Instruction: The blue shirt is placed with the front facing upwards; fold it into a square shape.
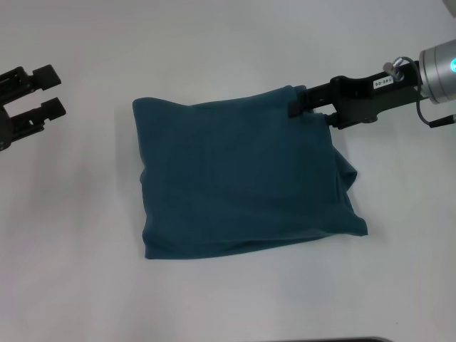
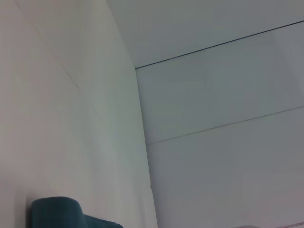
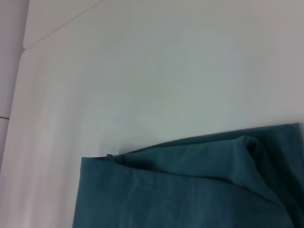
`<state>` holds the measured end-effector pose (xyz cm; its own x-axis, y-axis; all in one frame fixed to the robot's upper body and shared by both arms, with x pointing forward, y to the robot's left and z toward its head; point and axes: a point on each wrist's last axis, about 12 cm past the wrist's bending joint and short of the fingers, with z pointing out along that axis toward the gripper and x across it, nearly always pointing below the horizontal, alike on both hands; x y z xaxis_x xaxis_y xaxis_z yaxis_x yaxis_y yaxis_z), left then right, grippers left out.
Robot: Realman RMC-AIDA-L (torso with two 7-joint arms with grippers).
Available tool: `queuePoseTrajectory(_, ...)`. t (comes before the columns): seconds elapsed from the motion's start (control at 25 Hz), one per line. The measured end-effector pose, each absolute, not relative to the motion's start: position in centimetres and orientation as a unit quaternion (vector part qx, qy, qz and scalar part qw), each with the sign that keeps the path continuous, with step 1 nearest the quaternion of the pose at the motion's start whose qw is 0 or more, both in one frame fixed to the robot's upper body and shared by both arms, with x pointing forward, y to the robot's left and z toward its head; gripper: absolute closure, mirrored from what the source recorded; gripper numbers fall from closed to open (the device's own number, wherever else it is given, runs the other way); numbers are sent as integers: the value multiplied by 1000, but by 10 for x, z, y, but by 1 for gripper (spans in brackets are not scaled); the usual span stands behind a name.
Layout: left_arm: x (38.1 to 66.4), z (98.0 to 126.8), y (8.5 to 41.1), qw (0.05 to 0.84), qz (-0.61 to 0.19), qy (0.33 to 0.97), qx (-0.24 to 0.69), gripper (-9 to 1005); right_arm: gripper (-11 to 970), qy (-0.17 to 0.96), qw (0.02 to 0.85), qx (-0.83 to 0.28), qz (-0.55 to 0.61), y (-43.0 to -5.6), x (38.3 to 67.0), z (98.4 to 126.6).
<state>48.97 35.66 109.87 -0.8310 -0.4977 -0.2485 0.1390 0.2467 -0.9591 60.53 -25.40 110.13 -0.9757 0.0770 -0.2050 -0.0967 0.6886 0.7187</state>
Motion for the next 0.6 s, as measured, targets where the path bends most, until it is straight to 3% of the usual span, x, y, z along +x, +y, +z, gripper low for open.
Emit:
queuePoseTrajectory(0.32,490,1099,356,264,-601,745,-119,262,220,910,117,-2,398,-253,608,1104)
queuePoseTrajectory(0.52,490,1099,356,264,-601,745,-119,261,454,910,120,-2,398,-252,609,1104)
queuePoseTrajectory(0.6,490,1099,356,264,-601,745,-119,261,465,910,120,-3,397,-251,609,1103)
